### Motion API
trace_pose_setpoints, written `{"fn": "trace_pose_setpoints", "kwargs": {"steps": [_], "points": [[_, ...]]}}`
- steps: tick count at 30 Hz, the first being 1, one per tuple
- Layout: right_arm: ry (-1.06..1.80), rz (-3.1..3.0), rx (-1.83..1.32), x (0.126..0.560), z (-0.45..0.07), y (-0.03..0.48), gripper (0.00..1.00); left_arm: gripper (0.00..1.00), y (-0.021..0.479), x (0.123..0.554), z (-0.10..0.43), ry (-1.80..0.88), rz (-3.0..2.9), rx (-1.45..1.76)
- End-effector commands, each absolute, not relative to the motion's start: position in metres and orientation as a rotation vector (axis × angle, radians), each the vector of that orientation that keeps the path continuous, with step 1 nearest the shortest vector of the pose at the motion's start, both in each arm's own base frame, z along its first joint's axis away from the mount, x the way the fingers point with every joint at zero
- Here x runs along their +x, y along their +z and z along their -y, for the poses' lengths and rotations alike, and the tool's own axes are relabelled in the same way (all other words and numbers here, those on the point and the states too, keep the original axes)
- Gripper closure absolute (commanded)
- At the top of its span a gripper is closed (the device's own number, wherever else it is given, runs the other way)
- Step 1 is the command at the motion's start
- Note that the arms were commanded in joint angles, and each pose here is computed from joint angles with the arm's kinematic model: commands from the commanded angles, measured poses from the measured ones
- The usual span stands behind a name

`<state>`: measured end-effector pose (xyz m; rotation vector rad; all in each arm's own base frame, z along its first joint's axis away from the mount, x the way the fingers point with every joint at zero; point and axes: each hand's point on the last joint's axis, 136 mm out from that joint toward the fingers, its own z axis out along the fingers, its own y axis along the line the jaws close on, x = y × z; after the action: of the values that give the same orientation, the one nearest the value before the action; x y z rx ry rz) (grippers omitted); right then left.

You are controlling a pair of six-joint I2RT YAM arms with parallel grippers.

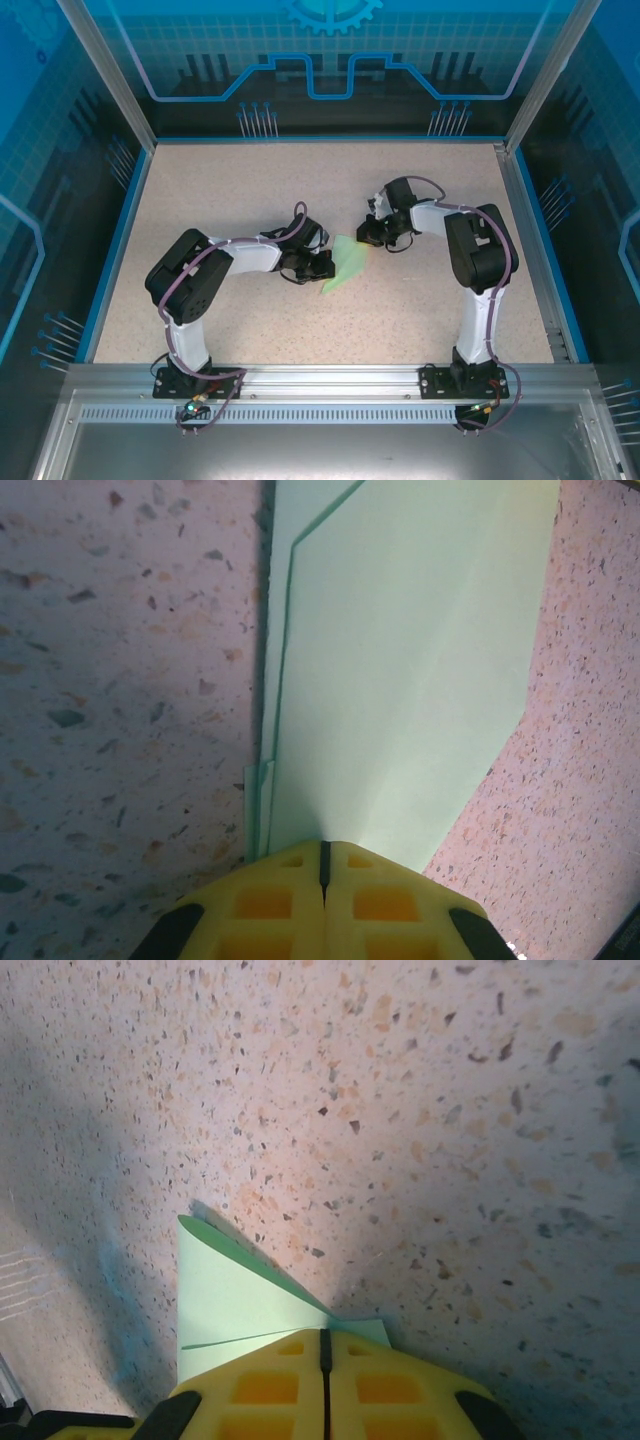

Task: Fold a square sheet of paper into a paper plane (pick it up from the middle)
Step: Fourth fold the wing at the center of the table.

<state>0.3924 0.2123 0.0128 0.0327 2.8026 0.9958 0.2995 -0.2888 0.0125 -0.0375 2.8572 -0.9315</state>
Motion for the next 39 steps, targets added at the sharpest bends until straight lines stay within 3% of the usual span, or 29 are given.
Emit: {"fn": "trace_pose_setpoints", "kwargs": {"steps": [1, 8, 14, 20, 29, 39], "points": [[0.852, -2.688, 0.112, 0.427, -0.185, 0.031, 0.93, 1.0, -0.035, 0.257, 0.248, -0.652, -3.104, -0.103], [0.902, -2.604, -0.028, 0.405, -0.22, 0.072, 0.93, 1.0, -0.035, 0.258, 0.249, -0.653, -3.104, -0.099], [0.977, -2.698, -0.151, 0.361, -0.265, 0.049, 0.92, 1.0, -0.035, 0.258, 0.249, -0.653, -3.102, -0.103], [0.985, -2.771, -0.13, 0.343, -0.262, 0.025, 0.93, 1.0, -0.034, 0.257, 0.248, -0.652, -3.101, -0.102], [0.885, -2.796, 0.059, 0.369, -0.227, -0.003, 0.93, 1.0, -0.036, 0.255, 0.247, -0.648, -3.109, -0.1], [0.765, -2.73, 0.221, 0.425, -0.181, 0.005, 0.93, 1.0, -0.037, 0.251, 0.247, -0.645, -3.12, -0.097]]}}
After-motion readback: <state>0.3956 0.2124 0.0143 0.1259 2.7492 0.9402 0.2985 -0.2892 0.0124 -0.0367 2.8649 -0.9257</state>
